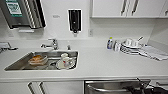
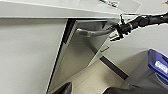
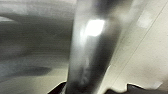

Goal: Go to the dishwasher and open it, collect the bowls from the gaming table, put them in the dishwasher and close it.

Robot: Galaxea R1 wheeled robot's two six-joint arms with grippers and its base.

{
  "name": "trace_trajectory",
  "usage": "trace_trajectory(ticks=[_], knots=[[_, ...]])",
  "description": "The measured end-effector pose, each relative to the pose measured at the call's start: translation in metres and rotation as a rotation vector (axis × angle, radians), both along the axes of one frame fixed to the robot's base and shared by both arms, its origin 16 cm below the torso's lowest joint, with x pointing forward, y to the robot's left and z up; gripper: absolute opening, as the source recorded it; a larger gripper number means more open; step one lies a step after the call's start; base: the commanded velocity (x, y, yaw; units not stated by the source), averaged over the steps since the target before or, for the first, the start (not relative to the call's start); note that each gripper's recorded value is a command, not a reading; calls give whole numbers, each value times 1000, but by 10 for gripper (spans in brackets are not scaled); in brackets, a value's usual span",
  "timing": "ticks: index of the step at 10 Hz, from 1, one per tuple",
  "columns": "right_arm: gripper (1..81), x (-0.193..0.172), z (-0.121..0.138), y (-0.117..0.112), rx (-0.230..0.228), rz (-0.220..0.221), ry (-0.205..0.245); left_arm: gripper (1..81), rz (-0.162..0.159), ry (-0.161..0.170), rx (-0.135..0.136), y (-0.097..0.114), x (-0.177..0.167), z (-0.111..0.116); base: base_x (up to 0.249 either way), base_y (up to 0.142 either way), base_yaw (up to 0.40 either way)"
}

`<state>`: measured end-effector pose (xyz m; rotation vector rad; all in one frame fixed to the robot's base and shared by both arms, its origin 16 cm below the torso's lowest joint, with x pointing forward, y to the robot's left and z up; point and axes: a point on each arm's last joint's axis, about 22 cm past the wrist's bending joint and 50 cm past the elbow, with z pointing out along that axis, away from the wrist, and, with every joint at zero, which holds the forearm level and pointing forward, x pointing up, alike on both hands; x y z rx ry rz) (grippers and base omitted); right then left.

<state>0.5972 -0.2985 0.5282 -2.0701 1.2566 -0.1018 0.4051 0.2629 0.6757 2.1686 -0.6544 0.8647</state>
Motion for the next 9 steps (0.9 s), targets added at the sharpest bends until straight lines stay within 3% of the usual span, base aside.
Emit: trace_trajectory(ticks=[9], knots=[[811, -26, -26, -5, -1, -13, 57, 811, -4, 2, -1, -2, -1, -1, -65, 0, 0]])
